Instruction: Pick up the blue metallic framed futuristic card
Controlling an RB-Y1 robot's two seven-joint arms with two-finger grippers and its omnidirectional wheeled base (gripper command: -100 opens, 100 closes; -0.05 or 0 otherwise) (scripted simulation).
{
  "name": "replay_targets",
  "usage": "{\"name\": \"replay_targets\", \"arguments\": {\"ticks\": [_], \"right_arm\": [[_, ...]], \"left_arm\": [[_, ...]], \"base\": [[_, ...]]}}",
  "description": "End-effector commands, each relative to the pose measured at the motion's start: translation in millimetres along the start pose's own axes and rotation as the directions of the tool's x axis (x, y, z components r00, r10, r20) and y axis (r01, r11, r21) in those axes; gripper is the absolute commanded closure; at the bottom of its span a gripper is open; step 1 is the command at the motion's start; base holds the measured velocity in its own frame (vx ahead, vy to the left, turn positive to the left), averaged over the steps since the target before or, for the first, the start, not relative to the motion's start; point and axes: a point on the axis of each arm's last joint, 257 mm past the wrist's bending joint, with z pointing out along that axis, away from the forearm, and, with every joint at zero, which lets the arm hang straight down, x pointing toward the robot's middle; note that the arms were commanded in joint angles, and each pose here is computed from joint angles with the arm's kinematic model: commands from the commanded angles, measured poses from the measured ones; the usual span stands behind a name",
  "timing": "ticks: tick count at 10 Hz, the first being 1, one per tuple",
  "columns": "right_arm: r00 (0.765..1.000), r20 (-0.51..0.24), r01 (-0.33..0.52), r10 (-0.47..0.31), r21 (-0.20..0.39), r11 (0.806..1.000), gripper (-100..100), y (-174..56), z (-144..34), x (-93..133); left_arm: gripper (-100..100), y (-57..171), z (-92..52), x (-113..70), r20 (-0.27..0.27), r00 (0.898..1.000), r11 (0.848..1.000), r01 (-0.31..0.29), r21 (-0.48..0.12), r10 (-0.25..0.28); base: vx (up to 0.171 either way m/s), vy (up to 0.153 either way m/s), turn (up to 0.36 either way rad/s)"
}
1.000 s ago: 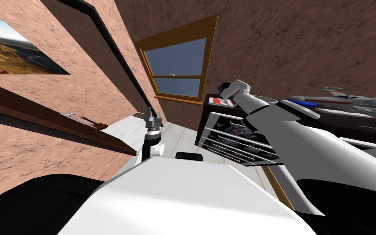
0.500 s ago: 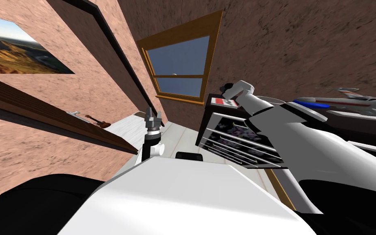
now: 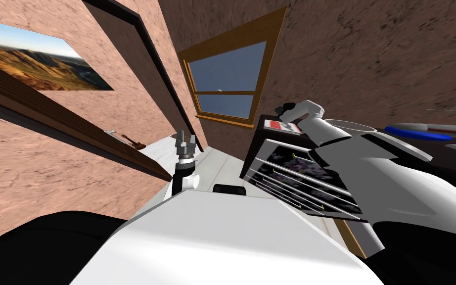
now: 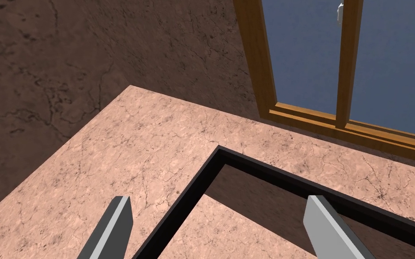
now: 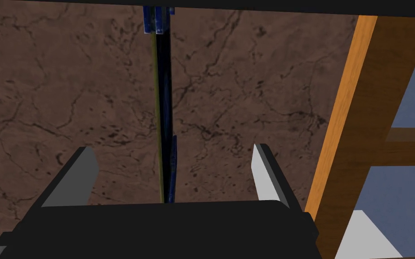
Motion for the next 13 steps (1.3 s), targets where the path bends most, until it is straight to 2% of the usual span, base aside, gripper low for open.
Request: {"name": "replay_targets", "arguments": {"ticks": [1, 2, 4, 6, 7, 8, 10, 11, 12, 13], "right_arm": [[1.0, 0.001, 0.001, -0.001, 0.027, 1.0, -100, -25, -3.6, -2], [1.0, 0.0, -0.002, 0.002, 0.036, 0.999, -100, -41, -6.8, 0], [1.0, 0.006, 0.0, -0.001, 0.041, 0.999, -100, -45, -7.7, -4], [1.0, 0.01, -0.005, 0.004, 0.078, 0.997, -100, -86, -15.6, -7], [1.0, 0.011, 0.005, -0.006, 0.083, 0.997, -100, -91, -17.1, -7], [1.0, 0.015, 0.01, -0.012, 0.101, 0.995, -100, -111, -23.1, -9], [1.0, 0.021, 0.02, -0.023, 0.123, 0.992, -100, -133, -30.7, -14], [1.0, 0.019, 0.014, -0.017, 0.112, 0.994, -100, -122, -30.6, -13], [1.0, 0.019, 0.016, -0.019, 0.114, 0.993, 100, -124, -30.9, -14], [1.0, 0.019, 0.016, -0.018, 0.114, 0.993, 100, -123, -30.9, -14]], "left_arm": [[0, 0, 0.0, 0.0, 0.0, 1.0, 1.0, 0.0, 0.0, 0.0], [0, 0, 0.0, -0.1, 0.0, 1.0, 1.0, 0.0, 0.0, 0.0], [0, 0, 0.0, -0.1, 0.0, 1.0, 1.0, 0.0, 0.0, 0.0], [0, 0, 0.0, 0.0, 0.0, 1.0, 1.0, 0.0, 0.0, 0.0], [0, 0, 0.0, 0.0, 0.0, 1.0, 1.0, 0.0, 0.0, 0.0], [0, 0, 0.0, -0.1, 0.0, 1.0, 1.0, 0.0, 0.0, 0.0], [0, 0, 0.0, 0.0, 0.0, 1.0, 1.0, 0.0, 0.0, 0.0], [0, 0, 0.0, -0.1, 0.0, 1.0, 1.0, 0.0, 0.0, 0.0], [0, 0, 0.0, -0.1, 0.0, 1.0, 1.0, 0.0, 0.0, 0.0], [0, 0, 0.0, -0.1, 0.0, 1.0, 1.0, 0.0, 0.0, 0.0]], "base": [[0.023, 0.024, 0.1], [0.024, 0.031, 0.119], [0.012, 0.017, 0.024], [0.021, 0.033, 0.186], [0.023, 0.027, 0.072], [0.022, 0.03, 0.138], [0.026, 0.033, 0.158], [0.008, 0.009, -0.01], [0.0, 0.0, 0.0], [0.002, -0.003, -0.028]]}}
